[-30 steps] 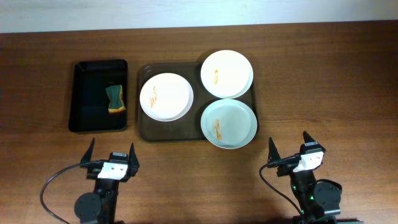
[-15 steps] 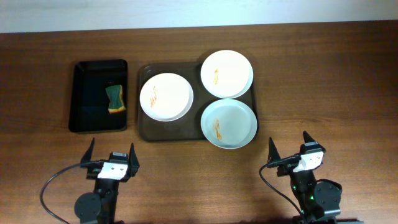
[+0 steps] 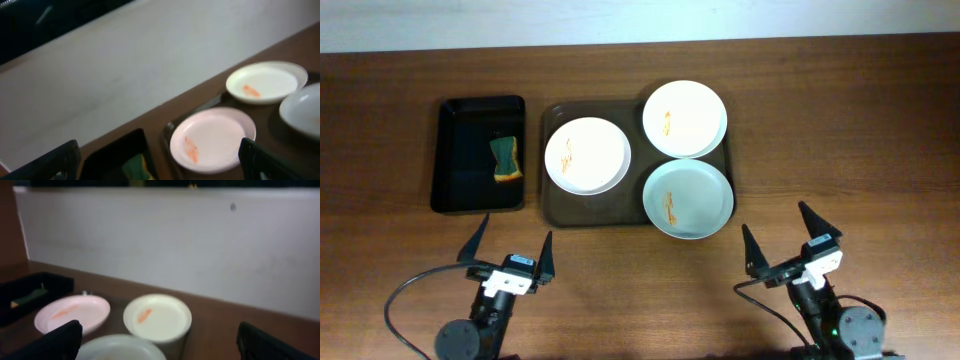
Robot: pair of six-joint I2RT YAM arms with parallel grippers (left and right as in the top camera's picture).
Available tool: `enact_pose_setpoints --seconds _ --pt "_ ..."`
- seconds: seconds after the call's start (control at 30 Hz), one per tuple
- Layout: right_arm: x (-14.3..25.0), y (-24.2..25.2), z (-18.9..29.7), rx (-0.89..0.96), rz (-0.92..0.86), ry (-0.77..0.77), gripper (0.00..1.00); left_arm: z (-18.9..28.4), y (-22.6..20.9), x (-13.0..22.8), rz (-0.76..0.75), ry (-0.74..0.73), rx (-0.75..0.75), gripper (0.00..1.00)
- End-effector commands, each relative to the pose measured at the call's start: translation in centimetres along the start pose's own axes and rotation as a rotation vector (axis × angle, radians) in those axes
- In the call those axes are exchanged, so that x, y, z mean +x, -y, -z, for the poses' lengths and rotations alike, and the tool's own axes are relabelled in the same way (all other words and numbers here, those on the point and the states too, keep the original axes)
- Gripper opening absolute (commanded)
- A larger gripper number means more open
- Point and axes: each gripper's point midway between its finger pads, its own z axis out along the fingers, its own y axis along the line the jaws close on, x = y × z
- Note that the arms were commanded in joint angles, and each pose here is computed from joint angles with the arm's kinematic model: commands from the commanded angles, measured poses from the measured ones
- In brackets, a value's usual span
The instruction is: Clean dirty plates on tray and stack at the side
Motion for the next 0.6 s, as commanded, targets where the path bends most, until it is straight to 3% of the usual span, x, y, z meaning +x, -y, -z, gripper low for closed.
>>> enact_pose_setpoints --seconds 0.0,0.23,0.37,0.57 --pt "-4.5 -1.2 0.1 -0.072 0.045 0.062 0.98 0.2 -1.3 -4.4 0.045 0.069 0.000 0.99" --pt "-8.6 -1.6 -4.4 -0.190 -0.027 -0.127 0.98 -2.3 -4.6 -9.8 0.079 -0.001 0.026 0.99" --pt "-10.1 -0.5 -8.3 -0.197 -0.089 -0.286 0.98 -6.2 -6.5 -9.4 0.185 -0.212 0.097 0.99" --pt "-8.6 0.1 -13.4 -0.249 -0.244 -0.616 0.98 -11.2 -8.8 -7.3 0.353 -0.590 0.195 0.99"
